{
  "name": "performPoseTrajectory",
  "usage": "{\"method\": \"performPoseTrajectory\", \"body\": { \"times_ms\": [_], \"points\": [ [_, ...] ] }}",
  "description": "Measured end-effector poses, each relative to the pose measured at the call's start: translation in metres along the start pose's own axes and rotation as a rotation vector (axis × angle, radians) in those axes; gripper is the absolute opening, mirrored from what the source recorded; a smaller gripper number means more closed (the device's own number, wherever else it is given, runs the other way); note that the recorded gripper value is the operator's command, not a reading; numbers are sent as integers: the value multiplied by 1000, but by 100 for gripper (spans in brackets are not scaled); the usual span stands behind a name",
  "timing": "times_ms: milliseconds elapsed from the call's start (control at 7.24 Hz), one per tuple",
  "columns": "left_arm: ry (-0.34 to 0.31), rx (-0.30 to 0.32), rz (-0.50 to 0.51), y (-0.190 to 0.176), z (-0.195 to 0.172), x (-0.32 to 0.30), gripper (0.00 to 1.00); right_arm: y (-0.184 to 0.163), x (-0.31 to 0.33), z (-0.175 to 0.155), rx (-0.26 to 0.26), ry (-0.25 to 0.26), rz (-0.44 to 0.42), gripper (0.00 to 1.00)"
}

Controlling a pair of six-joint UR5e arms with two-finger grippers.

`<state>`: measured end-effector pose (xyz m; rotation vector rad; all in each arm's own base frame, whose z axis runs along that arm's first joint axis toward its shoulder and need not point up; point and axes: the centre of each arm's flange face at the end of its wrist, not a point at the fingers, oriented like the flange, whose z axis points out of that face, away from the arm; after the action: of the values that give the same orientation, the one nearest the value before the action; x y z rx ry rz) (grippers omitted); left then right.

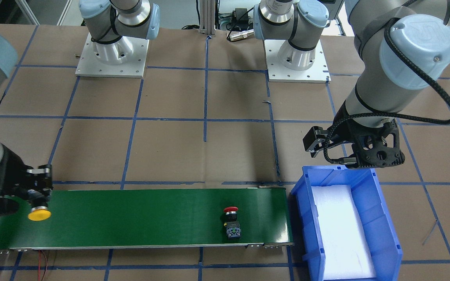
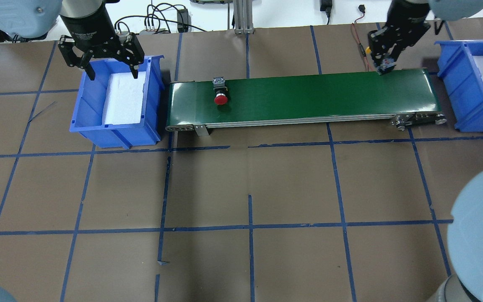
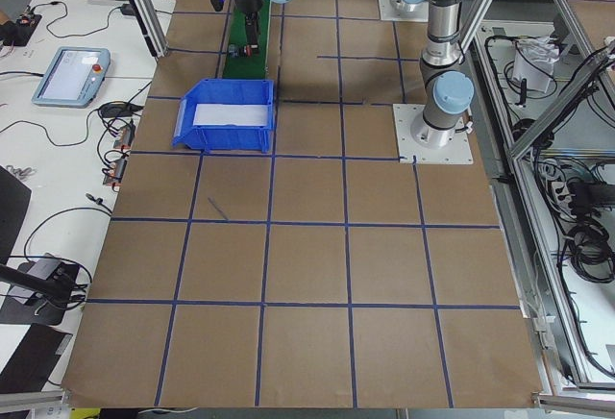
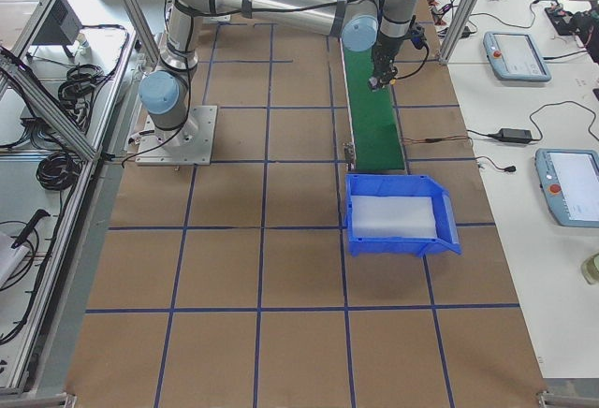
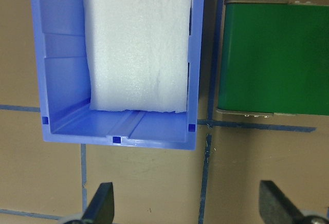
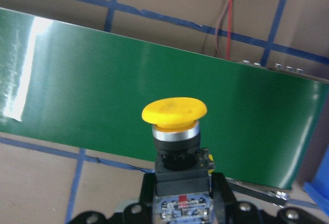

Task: Transport two buttons from left to right
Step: 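Close the right gripper on the yellow button and lift it off the belt, then carry the yellow button into the far blue bin and lower it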

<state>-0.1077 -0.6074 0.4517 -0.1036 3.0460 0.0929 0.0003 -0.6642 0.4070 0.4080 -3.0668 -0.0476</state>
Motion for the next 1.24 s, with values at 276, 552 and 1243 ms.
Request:
{"method": "performPoseTrajectory", "body": {
  "times_ms": [276,552,1243],
  "points": [
    [-2,-5,0,-2,3,0,100,40,74,-17,-27,49,-62,8],
    [-3,-12,1,-4,6,1,100,81,149,-18,-43,44,-17,8],
    [-2,-17,2,-4,8,1,100,140,263,22,-40,-18,86,7]
  ]
}}
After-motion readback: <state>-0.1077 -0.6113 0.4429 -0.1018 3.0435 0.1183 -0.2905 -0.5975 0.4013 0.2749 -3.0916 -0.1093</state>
